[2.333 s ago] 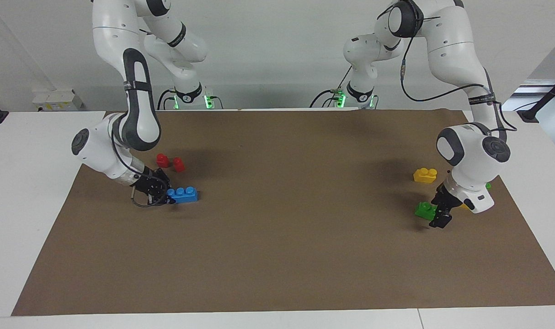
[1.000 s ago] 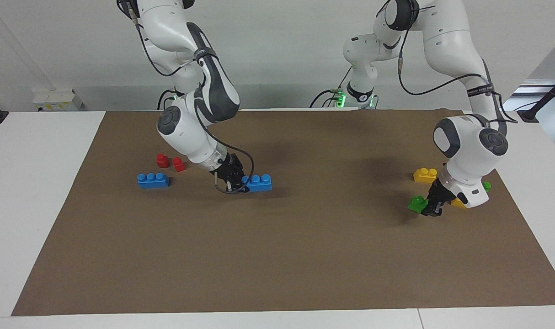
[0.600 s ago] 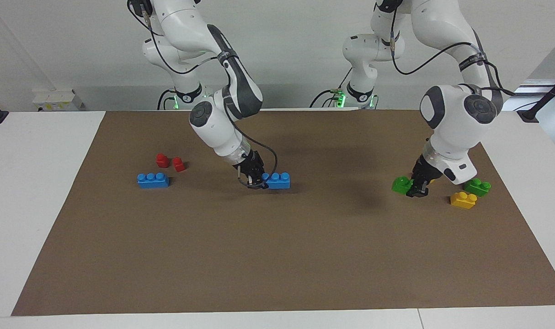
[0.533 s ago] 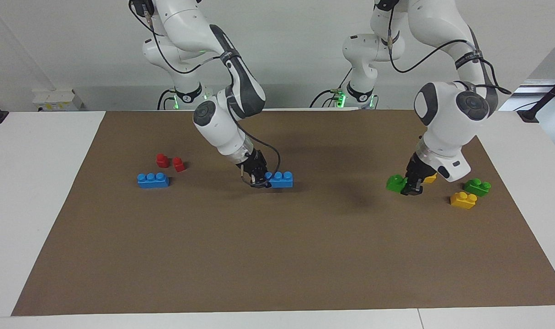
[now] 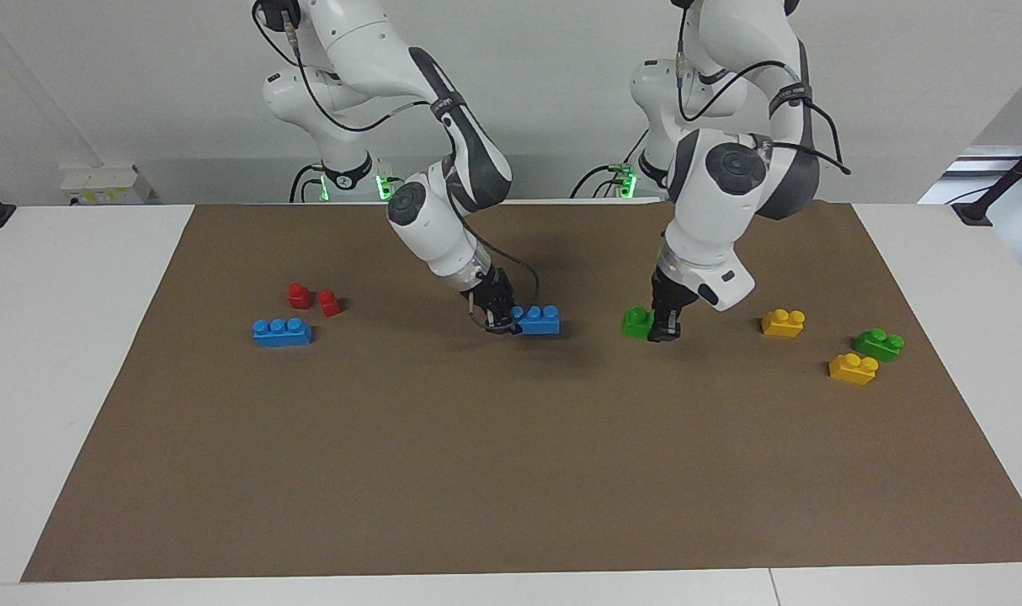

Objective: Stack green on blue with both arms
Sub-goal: 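Carry the green brick and blue brick toward the table center with both grippers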

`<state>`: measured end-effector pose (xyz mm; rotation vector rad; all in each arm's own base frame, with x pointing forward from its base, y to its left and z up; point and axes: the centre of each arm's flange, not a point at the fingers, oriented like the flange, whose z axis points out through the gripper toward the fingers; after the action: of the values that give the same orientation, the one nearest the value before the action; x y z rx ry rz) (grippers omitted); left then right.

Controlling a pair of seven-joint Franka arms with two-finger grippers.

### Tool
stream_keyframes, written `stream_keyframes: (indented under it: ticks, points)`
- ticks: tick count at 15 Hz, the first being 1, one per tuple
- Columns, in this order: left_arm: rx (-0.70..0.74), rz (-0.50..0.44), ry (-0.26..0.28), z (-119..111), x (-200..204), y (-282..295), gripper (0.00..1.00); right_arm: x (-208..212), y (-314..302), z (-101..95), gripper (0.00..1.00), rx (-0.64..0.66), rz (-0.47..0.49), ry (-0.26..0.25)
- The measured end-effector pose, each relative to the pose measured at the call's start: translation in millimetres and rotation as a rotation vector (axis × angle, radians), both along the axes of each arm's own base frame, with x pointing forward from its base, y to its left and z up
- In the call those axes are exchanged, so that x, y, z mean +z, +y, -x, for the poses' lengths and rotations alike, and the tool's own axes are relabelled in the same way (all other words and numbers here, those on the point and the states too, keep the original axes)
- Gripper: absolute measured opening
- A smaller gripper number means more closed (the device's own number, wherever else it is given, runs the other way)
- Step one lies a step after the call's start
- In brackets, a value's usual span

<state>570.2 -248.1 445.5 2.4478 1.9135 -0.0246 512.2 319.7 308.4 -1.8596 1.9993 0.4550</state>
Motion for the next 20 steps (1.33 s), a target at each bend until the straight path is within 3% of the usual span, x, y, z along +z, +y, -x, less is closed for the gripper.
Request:
stream_keyframes:
  ticks: [6,10,20]
  points:
    - [0.027,-0.012,0.022,43.5,-10.5,-55.2,0.34,-18.5,-1.8,6.7,0.34,-0.05,-0.009,0.019]
    - [0.048,-0.005,0.005,81.2,-27.8,-84.6,0.34,-23.0,3.4,11.3,0.34,-0.064,-0.011,0.01]
    - [0.083,-0.008,-0.041,100.1,-45.9,-100.7,0.34,-30.7,15.7,23.3,0.34,-0.092,0.0,0.007]
